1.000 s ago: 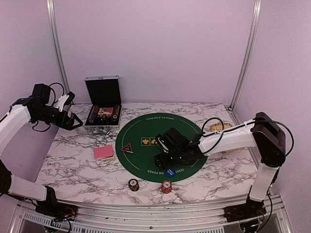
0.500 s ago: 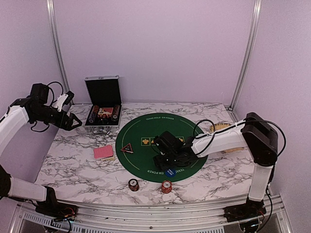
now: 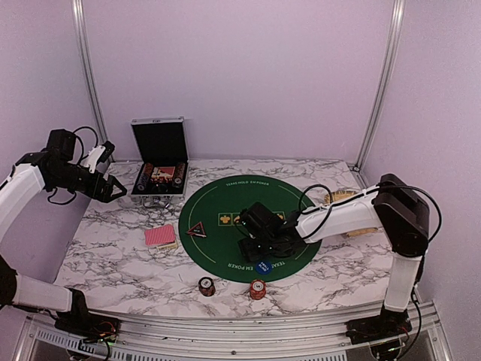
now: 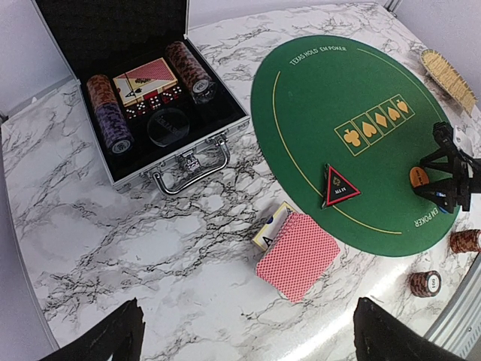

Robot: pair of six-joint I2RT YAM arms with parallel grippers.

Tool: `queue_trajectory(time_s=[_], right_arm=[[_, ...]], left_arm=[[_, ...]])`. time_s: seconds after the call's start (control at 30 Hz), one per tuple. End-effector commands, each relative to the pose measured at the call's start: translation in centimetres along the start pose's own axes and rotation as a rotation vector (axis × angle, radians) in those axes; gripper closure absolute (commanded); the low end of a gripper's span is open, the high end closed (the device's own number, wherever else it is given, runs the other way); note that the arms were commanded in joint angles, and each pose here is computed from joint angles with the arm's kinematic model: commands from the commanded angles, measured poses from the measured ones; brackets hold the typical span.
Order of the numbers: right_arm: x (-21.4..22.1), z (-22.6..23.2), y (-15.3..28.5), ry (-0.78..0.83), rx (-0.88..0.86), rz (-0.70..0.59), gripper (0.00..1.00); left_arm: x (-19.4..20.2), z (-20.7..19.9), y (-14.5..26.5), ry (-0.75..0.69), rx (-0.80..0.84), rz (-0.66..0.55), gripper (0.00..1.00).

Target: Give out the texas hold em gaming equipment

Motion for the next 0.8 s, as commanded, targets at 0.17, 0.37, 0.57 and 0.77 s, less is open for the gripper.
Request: queue_trajectory(time_s=[0.17, 0.37, 0.57, 0.77], right_arm=[[2.3, -0.9, 0.9, -0.021, 0.019, 0.062, 0.41], [2.7, -1.0, 0.7, -0.031, 0.016, 0.063, 0.46], [1.9, -2.1, 0.0, -0.051, 0.043, 0.053, 0.52], [0.7, -3.8, -0.9, -0.078, 0.099, 0.029, 0.53]], left_arm=[[0.3, -0.3, 0.7, -0.006, -0.009, 0.001, 0.01], [0.0, -0.3, 0.7, -0.007, -0.008, -0.004, 0.01], [-0.3, -0.2, 0.9, -0.008, -0.015, -0.010, 0.01], [-0.6, -0.2, 1.0, -0.006, -0.015, -0.017, 0.01]])
Point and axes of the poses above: each gripper's point midway between its finger pads, its own y axis back along the fingers, its own z axis along the line the jaws close on, x = y × z, the point moved 8 cm from there along y, back along the fingers, and after that the axes turned 4 degrees about y, right-handed, at the moved point
